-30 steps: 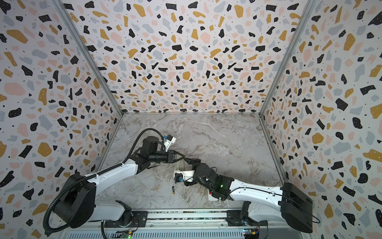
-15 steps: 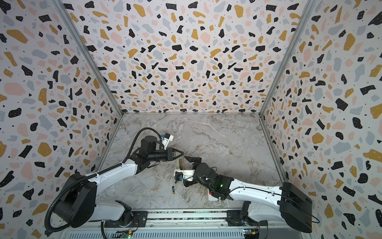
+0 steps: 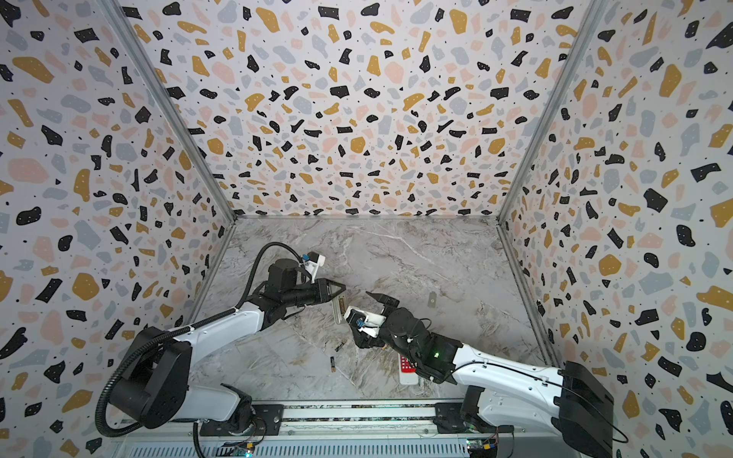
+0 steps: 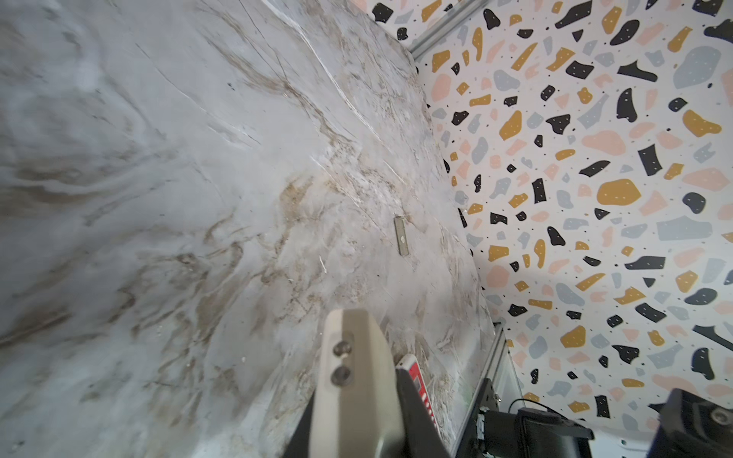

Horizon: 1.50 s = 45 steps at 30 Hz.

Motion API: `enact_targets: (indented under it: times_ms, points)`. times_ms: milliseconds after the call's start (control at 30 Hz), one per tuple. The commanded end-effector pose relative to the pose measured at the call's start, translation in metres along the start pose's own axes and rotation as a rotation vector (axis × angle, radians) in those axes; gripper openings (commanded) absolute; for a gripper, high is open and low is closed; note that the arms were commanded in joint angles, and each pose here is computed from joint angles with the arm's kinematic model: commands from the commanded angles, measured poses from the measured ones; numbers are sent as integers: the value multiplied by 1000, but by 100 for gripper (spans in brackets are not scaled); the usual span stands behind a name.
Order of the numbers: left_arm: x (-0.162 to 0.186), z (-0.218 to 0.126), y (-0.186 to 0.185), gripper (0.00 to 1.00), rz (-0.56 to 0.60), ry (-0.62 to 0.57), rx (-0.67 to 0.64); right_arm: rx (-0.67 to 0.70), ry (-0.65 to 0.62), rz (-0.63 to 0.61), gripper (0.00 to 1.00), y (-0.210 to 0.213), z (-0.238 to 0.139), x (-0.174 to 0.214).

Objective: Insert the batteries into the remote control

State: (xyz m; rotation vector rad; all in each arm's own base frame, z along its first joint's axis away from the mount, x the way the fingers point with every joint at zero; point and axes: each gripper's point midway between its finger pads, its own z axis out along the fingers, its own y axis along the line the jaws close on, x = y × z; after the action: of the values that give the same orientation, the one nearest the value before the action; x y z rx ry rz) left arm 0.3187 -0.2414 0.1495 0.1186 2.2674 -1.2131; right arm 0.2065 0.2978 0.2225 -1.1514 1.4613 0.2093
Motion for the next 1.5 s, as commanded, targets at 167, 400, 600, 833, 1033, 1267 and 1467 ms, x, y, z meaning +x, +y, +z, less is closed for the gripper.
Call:
enact_targets:
  times_ms: [167,400,600,833,1033,1267,1467]
  points:
    - [-6,-20,27,0,68,-85,-142,161,200,496,90,-48,-35,31]
    - [-22,-51,52,0,95,-178,-321,62,365,630,85,-20,-12,48]
    - [-39,-80,65,0,56,-299,-367,-117,432,473,83,50,32,35]
    - [-31,-76,66,0,24,-272,-306,-345,409,170,78,100,54,37]
    - [-28,-73,66,0,-8,-276,-253,-468,342,85,76,99,60,46]
    - [-26,-76,60,0,-21,-284,-194,-603,323,-2,75,112,71,54]
    - [-30,-81,62,0,-16,-298,-205,-676,318,-67,73,122,75,63]
